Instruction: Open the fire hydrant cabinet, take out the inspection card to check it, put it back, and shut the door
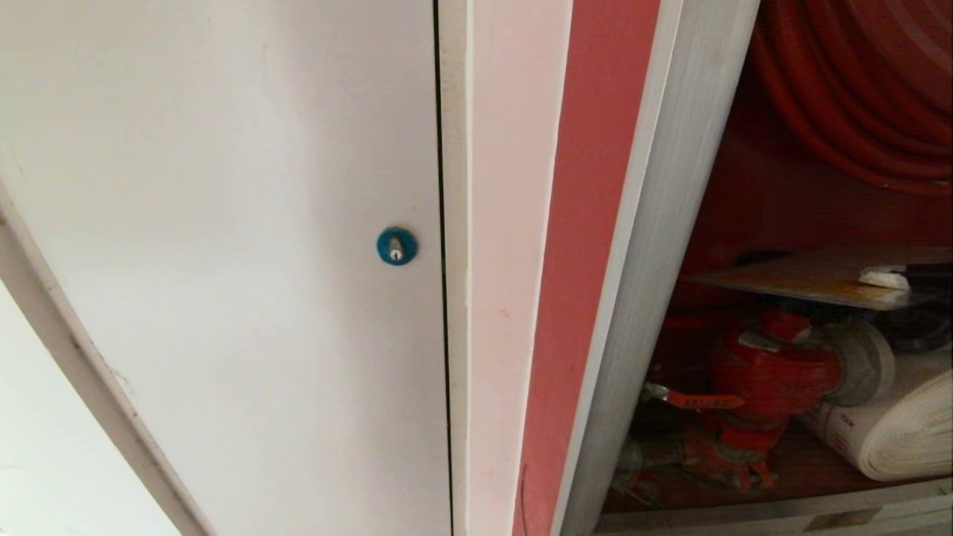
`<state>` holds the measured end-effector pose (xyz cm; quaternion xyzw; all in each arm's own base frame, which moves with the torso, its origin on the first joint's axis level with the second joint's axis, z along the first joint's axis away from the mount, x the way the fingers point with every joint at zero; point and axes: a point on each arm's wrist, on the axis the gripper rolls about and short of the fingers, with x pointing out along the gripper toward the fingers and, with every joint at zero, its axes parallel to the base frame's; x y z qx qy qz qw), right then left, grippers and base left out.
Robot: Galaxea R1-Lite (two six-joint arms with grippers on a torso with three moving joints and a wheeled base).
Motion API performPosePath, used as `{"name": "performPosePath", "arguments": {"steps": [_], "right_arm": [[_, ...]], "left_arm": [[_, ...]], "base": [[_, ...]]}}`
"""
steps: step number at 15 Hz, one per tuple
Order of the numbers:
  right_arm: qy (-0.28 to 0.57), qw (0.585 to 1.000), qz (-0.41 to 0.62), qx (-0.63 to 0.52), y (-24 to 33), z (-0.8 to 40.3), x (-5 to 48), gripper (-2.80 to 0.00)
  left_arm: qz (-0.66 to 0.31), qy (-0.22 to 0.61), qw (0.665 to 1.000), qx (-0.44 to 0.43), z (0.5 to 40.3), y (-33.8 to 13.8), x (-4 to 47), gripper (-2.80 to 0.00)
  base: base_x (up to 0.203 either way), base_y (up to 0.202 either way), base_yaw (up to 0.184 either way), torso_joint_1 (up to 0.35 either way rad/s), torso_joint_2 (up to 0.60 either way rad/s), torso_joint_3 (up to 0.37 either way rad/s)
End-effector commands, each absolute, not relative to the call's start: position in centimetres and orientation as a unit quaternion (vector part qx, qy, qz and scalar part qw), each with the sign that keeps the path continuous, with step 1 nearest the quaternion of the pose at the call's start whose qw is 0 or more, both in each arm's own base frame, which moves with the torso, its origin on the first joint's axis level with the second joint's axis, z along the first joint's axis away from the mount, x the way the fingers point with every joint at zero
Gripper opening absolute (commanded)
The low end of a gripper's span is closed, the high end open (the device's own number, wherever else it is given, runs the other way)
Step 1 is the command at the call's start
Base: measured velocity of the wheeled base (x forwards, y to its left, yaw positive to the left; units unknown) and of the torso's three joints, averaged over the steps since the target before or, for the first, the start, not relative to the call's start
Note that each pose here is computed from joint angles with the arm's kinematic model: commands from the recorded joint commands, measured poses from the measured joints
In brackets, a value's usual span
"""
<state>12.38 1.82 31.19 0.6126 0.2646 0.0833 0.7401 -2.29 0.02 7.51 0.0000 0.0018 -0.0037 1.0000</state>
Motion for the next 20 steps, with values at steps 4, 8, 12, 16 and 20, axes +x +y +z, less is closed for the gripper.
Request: {"name": "performPosePath", "arguments": {"steps": [4, 8, 12, 16, 20], "right_arm": [[0.277, 0.732, 0.070, 0.619, 1.9, 30.4, 15.7, -2.80], [0.287, 0.725, 0.103, 0.617, 2.1, 30.7, 15.5, -2.80], [0.294, 0.723, 0.105, 0.616, 2.2, 30.5, 15.7, -2.80], [0.294, 0.723, 0.105, 0.616, 2.2, 30.5, 15.6, 0.00], [0.308, 0.717, 0.101, 0.617, 2.2, 29.6, 15.5, 0.00]], "left_arm": [[-0.004, 0.002, 1.000, 0.000, 7.5, 0.0, -2.3, -2.80], [-0.004, 0.002, 1.000, 0.000, 7.5, 0.0, -2.3, -2.80], [-0.004, 0.002, 1.000, 0.000, 7.5, 0.0, -2.3, -2.80], [-0.004, 0.002, 1.000, 0.000, 7.5, 0.0, -2.3, -2.80], [-0.004, 0.002, 1.000, 0.000, 7.5, 0.0, -2.3, -2.80]], "base": [[0.000, 0.000, 0.000, 0.000, 0.00, 0.000], [0.000, 0.000, 0.000, 0.000, 0.00, 0.000], [0.000, 0.000, 0.000, 0.000, 0.00, 0.000], [0.000, 0.000, 0.000, 0.000, 0.00, 0.000], [0.000, 0.000, 0.000, 0.000, 0.00, 0.000]]}}
